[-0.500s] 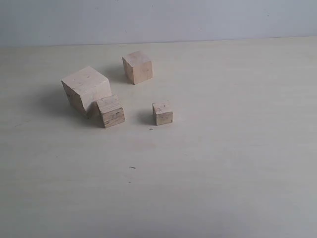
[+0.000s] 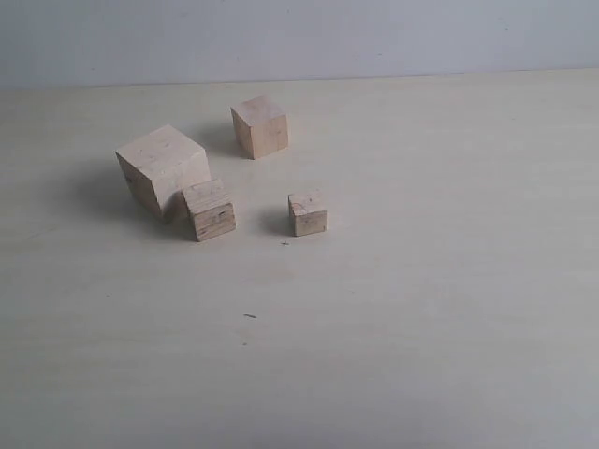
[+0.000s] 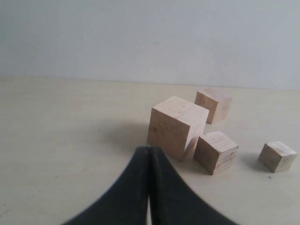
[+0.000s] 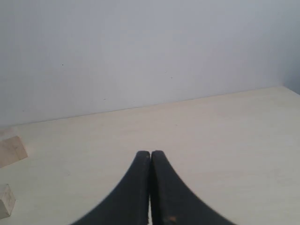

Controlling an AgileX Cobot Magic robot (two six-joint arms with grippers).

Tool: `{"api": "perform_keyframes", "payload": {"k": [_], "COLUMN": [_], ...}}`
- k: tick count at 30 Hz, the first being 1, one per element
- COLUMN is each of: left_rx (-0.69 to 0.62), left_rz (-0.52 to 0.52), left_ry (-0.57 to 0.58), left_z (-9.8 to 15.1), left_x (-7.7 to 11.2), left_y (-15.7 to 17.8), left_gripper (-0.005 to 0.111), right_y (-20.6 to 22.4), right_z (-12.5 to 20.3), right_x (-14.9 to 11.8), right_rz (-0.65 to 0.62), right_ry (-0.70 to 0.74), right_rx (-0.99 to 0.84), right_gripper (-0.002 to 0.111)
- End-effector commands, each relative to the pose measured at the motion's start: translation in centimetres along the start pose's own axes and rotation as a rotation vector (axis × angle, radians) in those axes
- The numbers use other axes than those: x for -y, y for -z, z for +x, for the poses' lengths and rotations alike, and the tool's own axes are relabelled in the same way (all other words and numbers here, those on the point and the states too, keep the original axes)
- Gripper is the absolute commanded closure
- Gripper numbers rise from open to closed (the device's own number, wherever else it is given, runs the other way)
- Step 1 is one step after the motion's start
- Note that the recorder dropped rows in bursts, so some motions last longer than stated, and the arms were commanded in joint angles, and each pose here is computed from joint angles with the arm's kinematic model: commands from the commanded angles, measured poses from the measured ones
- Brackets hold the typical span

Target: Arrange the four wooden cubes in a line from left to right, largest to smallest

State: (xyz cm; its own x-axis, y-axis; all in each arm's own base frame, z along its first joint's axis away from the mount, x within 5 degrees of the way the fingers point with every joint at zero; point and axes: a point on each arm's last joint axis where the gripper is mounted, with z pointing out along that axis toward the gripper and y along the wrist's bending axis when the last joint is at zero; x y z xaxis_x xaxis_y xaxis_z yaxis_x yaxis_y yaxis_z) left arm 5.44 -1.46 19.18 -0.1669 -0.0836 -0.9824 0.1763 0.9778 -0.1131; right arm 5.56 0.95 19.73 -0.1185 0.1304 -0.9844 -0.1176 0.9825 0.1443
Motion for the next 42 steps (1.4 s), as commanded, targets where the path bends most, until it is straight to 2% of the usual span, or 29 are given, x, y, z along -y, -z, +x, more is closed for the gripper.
{"api": "perform_keyframes", "payload": {"k": [1,3,12,19,21,24,26,27,30,31,33,34,35,36,39,42], "left_rx": [0.010,0.010,0.010,0.010,0.010,0.010,0.010,0.010,0.010,0.010,0.010,0.010,0.010,0.010,0.010,0.010], "left_rz": [-0.001,-0.001,-0.001,-0.001,-0.001,-0.001,-0.001,-0.001,-0.001,-0.001,-0.001,-0.001,-0.001,-0.001,-0.001,-0.001], "left_ry": [0.003,0.003,0.003,0.003,0.003,0.003,0.003,0.003,0.003,0.003,0.003,0.003,0.003,0.003,0.003,0.003], "left_z": [-0.1,-0.1,-0.1,-0.1,-0.1,-0.1,-0.1,-0.1,-0.1,-0.1,-0.1,-0.1,-0.1,-0.1,-0.1,-0.1], "left_x": [0.0,0.0,0.0,0.0,0.0,0.0,0.0,0.0,0.0,0.0,0.0,0.0,0.0,0.0,0.0,0.0], "left_y": [0.0,0.0,0.0,0.0,0.0,0.0,0.0,0.0,0.0,0.0,0.0,0.0,0.0,0.0,0.0,0.0], "left_gripper": [0.107,0.107,0.107,0.107,0.107,0.107,0.107,0.107,0.107,0.107,0.107,0.107,0.107,0.107,0.107,0.107], "right_y": [0.0,0.0,0.3,2.0,1.3,-2.4,-5.3,-8.4,-12.7,-14.5,-17.6,-18.7,-20.1,-20.6,-21.9,-22.3], "right_z": [-0.1,-0.2,-1.9,-7.4,-9.9,-11.7,-11.7,-11.3,-10.0,-9.0,-6.5,-5.3,-3.7,-3.0,0.0,2.0], "right_x": [0.0,-0.1,0.5,-0.1,-0.5,-1.3,-1.6,-2.0,-3.4,-5.0,-9.7,-12.2,-16.0,-17.5,-25.8,-30.3], "right_rz": [0.000,-0.016,0.008,0.004,-0.002,-0.010,-0.015,-0.036,-0.138,-0.226,-0.415,-0.492,-0.580,-0.612,-0.780,-0.842], "right_ry": [-0.054,-0.173,-0.394,-0.252,-0.251,-0.223,-0.215,-0.203,-0.175,-0.136,-0.090,-0.052,0.011,0.036,0.223,0.353], "right_rx": [0.025,0.035,0.234,0.432,0.390,0.120,-0.076,-0.264,-0.444,-0.509,-0.627,-0.668,-0.719,-0.737,-0.750,-0.724], "right_gripper": [0.108,0.108,0.108,0.108,0.108,0.108,0.108,0.108,0.108,0.108,0.108,0.108,0.108,0.108,0.108,0.108]}}
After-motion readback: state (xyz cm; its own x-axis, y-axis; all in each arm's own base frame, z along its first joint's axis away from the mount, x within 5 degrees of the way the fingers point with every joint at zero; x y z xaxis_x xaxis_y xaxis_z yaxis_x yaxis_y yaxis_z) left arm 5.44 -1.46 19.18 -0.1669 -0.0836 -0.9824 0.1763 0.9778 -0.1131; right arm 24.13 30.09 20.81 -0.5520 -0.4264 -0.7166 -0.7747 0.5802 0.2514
